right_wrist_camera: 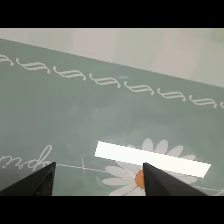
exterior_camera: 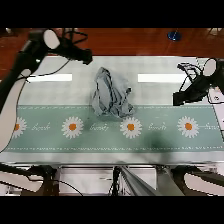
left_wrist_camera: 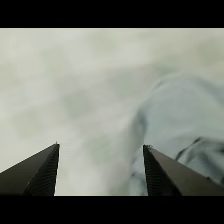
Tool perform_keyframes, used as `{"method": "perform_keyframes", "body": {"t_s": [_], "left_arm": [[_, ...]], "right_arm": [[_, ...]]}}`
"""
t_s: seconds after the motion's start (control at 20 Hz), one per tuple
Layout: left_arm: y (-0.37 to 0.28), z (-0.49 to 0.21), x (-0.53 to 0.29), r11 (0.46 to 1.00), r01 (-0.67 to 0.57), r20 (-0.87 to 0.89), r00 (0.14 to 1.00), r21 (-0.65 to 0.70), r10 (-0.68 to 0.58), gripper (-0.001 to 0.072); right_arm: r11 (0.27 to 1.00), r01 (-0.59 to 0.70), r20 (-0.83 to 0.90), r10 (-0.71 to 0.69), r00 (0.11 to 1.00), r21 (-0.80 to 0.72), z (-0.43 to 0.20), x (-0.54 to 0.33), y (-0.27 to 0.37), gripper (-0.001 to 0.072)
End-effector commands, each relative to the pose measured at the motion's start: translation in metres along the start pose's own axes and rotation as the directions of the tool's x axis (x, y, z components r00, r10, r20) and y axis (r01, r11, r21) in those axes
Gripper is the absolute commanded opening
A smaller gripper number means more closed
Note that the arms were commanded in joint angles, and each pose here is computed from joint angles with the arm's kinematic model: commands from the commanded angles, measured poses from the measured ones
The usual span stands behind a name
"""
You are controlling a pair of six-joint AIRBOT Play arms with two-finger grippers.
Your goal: Fold the shirts.
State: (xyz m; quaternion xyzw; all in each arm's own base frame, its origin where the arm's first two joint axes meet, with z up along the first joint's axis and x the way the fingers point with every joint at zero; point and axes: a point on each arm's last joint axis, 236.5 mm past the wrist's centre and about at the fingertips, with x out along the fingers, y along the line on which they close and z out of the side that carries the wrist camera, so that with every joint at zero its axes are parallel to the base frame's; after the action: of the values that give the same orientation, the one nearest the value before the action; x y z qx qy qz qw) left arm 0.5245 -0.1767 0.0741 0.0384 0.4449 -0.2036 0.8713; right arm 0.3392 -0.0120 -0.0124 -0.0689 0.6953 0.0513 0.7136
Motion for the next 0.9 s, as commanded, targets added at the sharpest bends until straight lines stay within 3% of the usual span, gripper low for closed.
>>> {"method": "perform_keyframes", "body": {"t_s": [0.0,0.1,0.45,0.5,0.55,0.75,0.85], "left_arm": [[0.037,-0.074,-0.031,0.994,0.003,-0.299,0.954,-0.107,-0.035,0.0603],[0.016,-0.116,-0.038,0.981,0.114,-0.420,0.891,-0.157,-0.170,0.0600],[-0.056,-0.176,-0.029,0.880,0.382,-0.400,0.787,-0.283,-0.470,0.0605],[-0.063,-0.187,-0.023,0.860,0.397,-0.394,0.770,-0.321,-0.502,0.0670],[-0.071,-0.195,-0.017,0.834,0.412,-0.375,0.756,-0.366,-0.537,0.0720],[-0.105,-0.191,-0.002,0.694,0.534,-0.178,0.716,-0.482,-0.675,0.0720],[-0.106,-0.185,0.003,0.683,0.546,-0.136,0.724,-0.485,-0.676,0.0720]], "right_arm": [[1.000,-0.013,0.040,0.013,0.999,-0.012,0.009,0.000,0.003,0.0591],[0.999,-0.009,0.060,0.012,0.998,-0.044,0.015,0.000,0.003,0.0591],[0.996,-0.043,0.045,0.047,0.998,-0.083,0.011,0.008,0.011,0.0591],[0.994,-0.064,0.039,0.068,0.997,-0.090,0.009,0.012,0.016,0.0591],[0.992,-0.083,0.030,0.086,0.996,-0.092,0.006,0.016,0.021,0.0591],[0.979,-0.176,-0.016,0.175,0.984,-0.100,-0.010,0.031,0.043,0.0592],[0.971,-0.219,-0.006,0.220,0.976,-0.095,-0.009,0.035,0.054,0.0592]]}}
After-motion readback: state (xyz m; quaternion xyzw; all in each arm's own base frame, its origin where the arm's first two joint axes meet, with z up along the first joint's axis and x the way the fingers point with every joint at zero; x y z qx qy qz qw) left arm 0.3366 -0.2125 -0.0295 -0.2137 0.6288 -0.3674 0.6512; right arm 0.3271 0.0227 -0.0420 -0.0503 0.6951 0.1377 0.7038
